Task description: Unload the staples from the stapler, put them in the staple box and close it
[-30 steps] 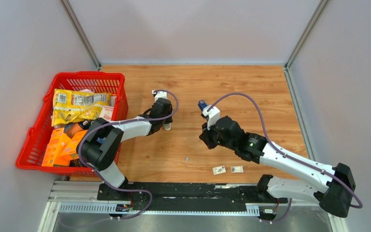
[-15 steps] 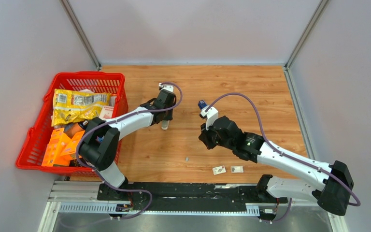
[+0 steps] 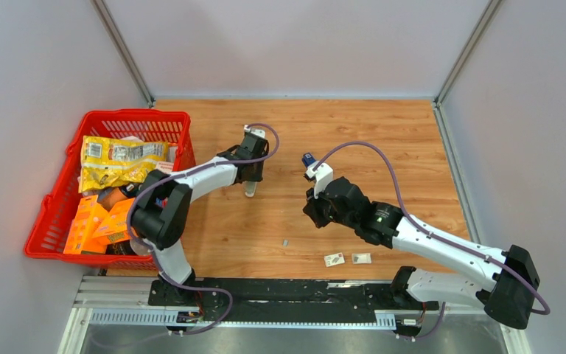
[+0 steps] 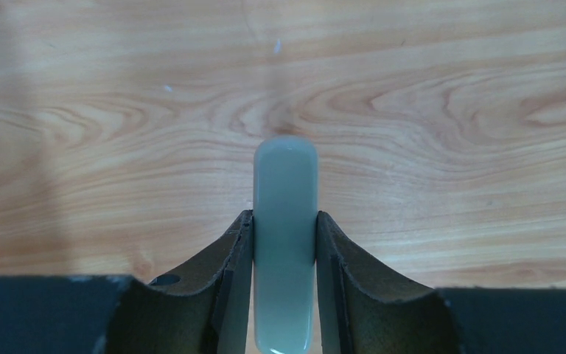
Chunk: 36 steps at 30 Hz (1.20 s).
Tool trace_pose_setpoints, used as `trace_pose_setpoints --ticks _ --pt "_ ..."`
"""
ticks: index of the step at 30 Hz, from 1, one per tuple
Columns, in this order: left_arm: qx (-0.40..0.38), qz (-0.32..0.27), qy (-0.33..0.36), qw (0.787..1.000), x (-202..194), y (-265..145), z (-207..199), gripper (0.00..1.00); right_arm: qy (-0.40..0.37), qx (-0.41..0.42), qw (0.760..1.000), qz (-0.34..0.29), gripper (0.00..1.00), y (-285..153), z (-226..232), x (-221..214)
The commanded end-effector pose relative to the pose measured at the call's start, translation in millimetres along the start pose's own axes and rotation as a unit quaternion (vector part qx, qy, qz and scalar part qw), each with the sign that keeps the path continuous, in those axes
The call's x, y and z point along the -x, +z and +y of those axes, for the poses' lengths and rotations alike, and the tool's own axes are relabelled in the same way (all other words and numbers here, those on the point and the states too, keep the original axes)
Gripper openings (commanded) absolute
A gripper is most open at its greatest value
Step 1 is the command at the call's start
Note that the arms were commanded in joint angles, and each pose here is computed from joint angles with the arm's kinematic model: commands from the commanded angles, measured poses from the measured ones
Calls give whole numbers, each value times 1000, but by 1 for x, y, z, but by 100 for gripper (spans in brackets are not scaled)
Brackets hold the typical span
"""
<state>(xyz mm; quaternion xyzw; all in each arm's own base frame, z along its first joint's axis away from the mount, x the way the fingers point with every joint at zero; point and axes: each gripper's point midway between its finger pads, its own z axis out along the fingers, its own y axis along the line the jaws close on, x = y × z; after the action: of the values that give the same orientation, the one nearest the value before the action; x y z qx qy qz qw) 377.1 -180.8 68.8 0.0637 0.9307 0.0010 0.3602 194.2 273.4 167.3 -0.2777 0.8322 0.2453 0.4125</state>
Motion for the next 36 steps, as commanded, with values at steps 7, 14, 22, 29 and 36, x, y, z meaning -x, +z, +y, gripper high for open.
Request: trace_pose_setpoints --ticks 7,14,22,29,36 --pt "-69 222 -53 971 -112 62 -14 0 2 7 1000 -21 0 -2 4 9" --pt "-64 188 -44 979 -87 51 -8 0 3 9 1000 -20 0 0 5 9" --pt "-77 119 -30 989 -34 23 -8 0 6 0 1000 -24 16 -1 4 17" --pt "-86 99 -18 991 -14 10 -8 34 10 -5 1000 -24 47 -2 3 20" --pt "-93 88 -11 992 -7 0 -7 57 10 -11 1000 -28 52 -5 1 22"
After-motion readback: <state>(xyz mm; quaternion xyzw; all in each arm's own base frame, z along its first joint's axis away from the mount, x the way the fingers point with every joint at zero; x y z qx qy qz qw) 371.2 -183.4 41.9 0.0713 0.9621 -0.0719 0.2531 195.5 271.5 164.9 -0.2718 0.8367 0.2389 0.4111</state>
